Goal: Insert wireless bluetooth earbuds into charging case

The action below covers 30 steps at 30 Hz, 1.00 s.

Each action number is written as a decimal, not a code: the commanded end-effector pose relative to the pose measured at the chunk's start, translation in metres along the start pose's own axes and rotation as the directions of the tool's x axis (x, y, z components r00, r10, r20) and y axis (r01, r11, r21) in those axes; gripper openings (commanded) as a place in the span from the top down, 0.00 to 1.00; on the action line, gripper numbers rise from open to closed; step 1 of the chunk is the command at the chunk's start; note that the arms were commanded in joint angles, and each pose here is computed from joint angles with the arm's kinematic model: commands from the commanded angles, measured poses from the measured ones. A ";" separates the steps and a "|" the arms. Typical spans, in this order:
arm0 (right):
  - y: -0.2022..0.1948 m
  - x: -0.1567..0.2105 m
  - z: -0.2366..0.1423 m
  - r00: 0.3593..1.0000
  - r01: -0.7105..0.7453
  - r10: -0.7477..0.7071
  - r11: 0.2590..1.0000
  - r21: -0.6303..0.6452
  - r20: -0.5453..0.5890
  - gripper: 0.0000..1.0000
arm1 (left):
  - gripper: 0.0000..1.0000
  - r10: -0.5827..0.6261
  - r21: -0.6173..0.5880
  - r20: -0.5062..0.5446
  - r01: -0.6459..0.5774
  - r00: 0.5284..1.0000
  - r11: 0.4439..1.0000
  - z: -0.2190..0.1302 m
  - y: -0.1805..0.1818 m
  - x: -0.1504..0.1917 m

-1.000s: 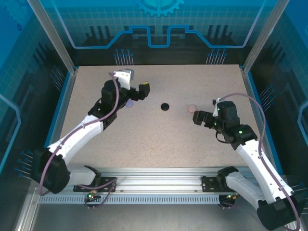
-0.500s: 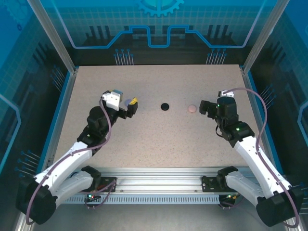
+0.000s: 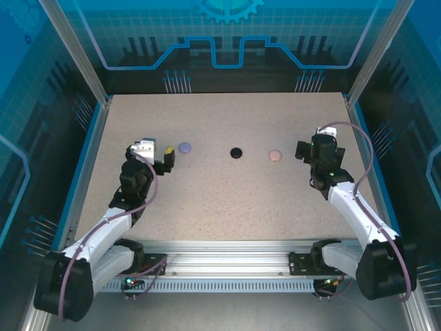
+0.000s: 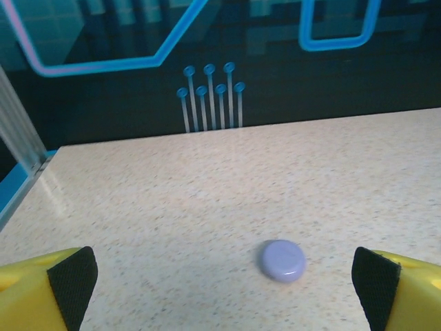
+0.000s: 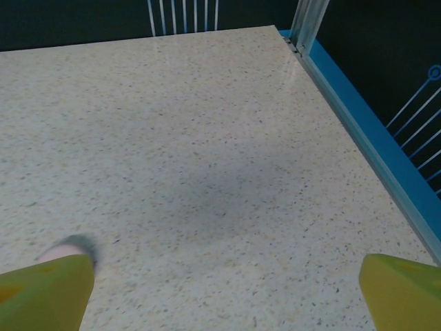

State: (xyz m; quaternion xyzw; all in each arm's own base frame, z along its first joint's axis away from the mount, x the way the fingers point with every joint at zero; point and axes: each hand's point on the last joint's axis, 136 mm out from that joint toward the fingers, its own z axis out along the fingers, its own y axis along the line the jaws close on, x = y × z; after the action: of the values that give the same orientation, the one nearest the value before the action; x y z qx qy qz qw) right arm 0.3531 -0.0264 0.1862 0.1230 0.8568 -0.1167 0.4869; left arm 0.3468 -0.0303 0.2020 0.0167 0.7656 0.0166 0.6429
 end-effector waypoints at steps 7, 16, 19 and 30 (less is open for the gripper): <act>-0.025 0.005 0.024 0.997 -0.004 0.000 0.998 0.063 0.074 0.00 | 0.01 -0.037 -0.045 -0.045 0.035 0.998 0.998 0.007 0.021 0.036; -0.006 0.016 0.033 0.993 0.034 -0.030 0.999 -0.037 0.112 0.00 | 0.01 -0.046 0.002 -0.061 0.046 0.997 0.999 0.019 0.011 0.056; -0.001 0.018 0.035 0.990 0.044 -0.034 0.997 -0.066 0.139 0.00 | 0.01 -0.049 0.006 -0.065 0.050 0.997 0.999 0.027 0.009 0.065; 0.049 0.043 0.039 0.961 0.160 -0.098 0.960 -0.231 0.258 0.00 | 0.01 -0.036 0.038 -0.095 0.040 0.995 0.998 0.045 0.001 0.092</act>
State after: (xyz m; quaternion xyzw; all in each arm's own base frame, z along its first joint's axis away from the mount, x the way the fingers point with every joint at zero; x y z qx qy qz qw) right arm 0.3696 -0.0095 0.1101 0.0316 0.8375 -0.0706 0.5409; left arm 0.3688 -0.0207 0.0956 0.0081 0.8114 0.0053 0.5844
